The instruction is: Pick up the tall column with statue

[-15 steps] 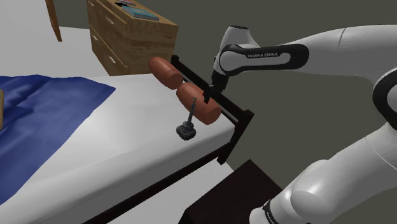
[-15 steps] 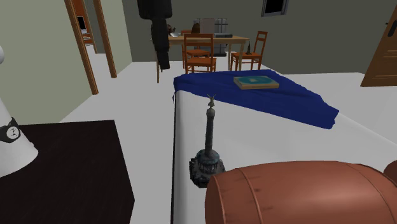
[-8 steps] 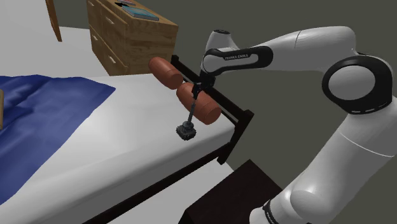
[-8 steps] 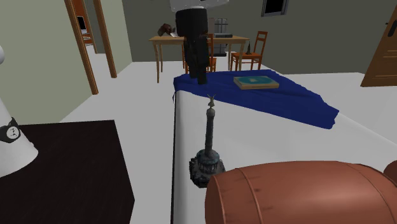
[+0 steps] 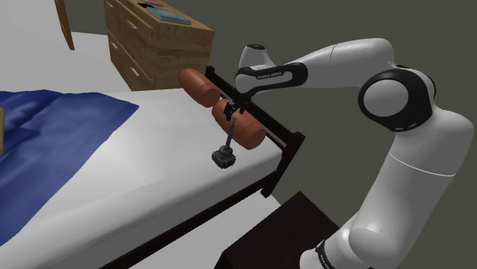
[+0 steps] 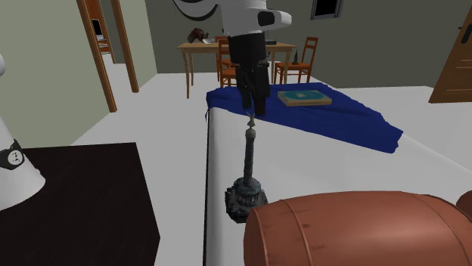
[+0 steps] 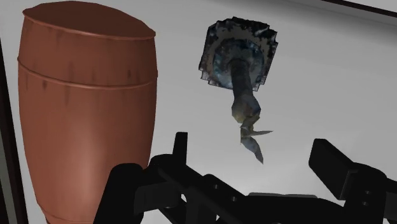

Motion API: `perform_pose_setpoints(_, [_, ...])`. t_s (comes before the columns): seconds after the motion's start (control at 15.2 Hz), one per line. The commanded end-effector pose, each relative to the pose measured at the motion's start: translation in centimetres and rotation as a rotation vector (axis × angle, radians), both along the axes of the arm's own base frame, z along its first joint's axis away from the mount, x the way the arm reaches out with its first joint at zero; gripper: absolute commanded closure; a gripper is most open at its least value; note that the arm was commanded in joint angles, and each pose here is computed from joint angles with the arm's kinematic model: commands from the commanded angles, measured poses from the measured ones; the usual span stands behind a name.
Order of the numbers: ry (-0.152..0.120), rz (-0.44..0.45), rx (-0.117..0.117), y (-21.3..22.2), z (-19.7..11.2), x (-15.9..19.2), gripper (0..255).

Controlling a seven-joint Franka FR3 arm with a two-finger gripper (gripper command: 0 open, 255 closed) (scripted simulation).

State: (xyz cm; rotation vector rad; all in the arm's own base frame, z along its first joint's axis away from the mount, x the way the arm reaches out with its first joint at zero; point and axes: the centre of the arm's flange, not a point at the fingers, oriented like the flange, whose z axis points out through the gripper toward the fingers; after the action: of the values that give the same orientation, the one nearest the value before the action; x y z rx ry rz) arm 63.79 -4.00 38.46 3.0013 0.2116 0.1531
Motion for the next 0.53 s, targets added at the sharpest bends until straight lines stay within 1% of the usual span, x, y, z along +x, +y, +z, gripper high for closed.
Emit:
perform_pose_setpoints(0.0, [-0.001,0.000,0.000,-0.07,-1.03,-0.07,0])
perform_pose_setpoints(0.2, [-0.001,0.000,0.000,-0.06,-1.86,-0.07,0])
perform_pose_setpoints(0.26, [-0.001,0.000,0.000,-0.09,-1.83,0.01,255])
perform_pose_setpoints(0.46, [-0.001,0.000,0.000,-0.12,-1.82,-0.02,255])
